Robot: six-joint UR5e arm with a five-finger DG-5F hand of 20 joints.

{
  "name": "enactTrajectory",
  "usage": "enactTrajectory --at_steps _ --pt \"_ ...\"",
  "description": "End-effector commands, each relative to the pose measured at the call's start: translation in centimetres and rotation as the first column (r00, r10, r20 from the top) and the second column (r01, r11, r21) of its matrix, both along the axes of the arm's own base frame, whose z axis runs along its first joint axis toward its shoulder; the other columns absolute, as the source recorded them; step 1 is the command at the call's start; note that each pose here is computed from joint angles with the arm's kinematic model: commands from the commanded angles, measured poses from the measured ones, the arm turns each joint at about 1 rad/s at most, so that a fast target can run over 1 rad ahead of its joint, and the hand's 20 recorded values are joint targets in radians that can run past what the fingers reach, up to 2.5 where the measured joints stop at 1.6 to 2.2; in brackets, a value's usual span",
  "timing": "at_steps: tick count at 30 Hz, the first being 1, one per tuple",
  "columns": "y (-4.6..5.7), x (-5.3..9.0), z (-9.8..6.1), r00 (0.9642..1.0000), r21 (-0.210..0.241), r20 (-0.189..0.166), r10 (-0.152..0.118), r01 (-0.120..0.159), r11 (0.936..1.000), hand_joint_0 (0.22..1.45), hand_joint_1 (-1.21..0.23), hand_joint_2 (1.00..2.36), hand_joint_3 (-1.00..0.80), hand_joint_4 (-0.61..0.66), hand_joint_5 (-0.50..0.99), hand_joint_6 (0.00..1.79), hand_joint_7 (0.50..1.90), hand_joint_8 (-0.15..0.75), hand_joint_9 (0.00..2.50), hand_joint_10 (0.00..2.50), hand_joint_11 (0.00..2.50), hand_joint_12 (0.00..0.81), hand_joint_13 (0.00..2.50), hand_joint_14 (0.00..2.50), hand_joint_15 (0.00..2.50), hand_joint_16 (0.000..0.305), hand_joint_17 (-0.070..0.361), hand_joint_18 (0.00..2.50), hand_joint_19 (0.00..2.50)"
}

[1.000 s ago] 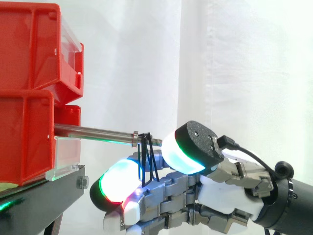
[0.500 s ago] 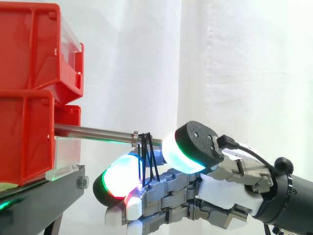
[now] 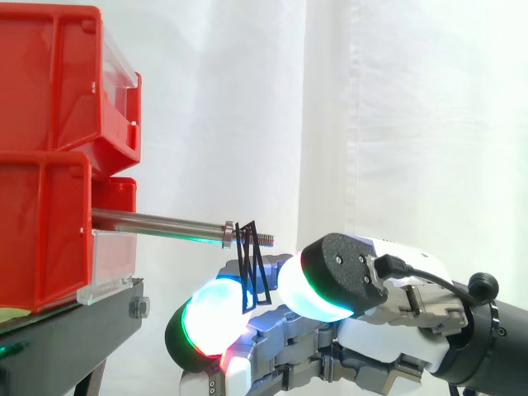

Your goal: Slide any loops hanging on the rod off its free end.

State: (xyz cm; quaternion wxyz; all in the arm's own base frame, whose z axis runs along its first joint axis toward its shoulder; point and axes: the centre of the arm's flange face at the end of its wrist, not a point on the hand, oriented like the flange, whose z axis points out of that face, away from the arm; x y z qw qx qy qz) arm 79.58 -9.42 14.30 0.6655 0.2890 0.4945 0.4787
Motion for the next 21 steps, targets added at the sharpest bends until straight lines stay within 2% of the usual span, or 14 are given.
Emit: enactTrajectory --at_steps 1,4,16,21 --pt "0.11 -0.01 0.03 0.9999 -0.01 0.002 0.01 -0.01 0.9999 0.63 -0.71 1.01 -0.35 0.23 -0.17 0.63 1.17 0.32 0.8 0.01 0.53 0.36 0.71 0.01 0.19 0.061 0.136 0.74 0.29" --pt "0.12 0.02 0.09 0.9999 -0.01 0.007 0.011 -0.011 0.9999 0.63 -0.71 1.01 -0.34 0.23 -0.18 0.67 1.11 0.32 0.81 0.01 0.54 0.36 0.72 0.01 0.19 0.061 0.136 0.74 0.3" --pt "0.12 0.01 0.07 0.9999 -0.01 0.005 0.011 -0.011 0.9999 0.6 -0.61 1.01 -0.39 0.24 -0.16 0.66 1.15 0.328 0.82 0.01 0.54 0.362 0.72 0.01 0.19 0.061 0.137 0.74 0.3" --pt "0.0 0.0 0.09 0.9999 -0.009 0.006 0.01 -0.01 0.9999 0.62 -0.61 1.01 -0.36 0.2 -0.18 0.75 1.09 0.328 0.83 0.01 0.54 0.363 0.72 0.01 0.19 0.061 0.137 0.74 0.3"
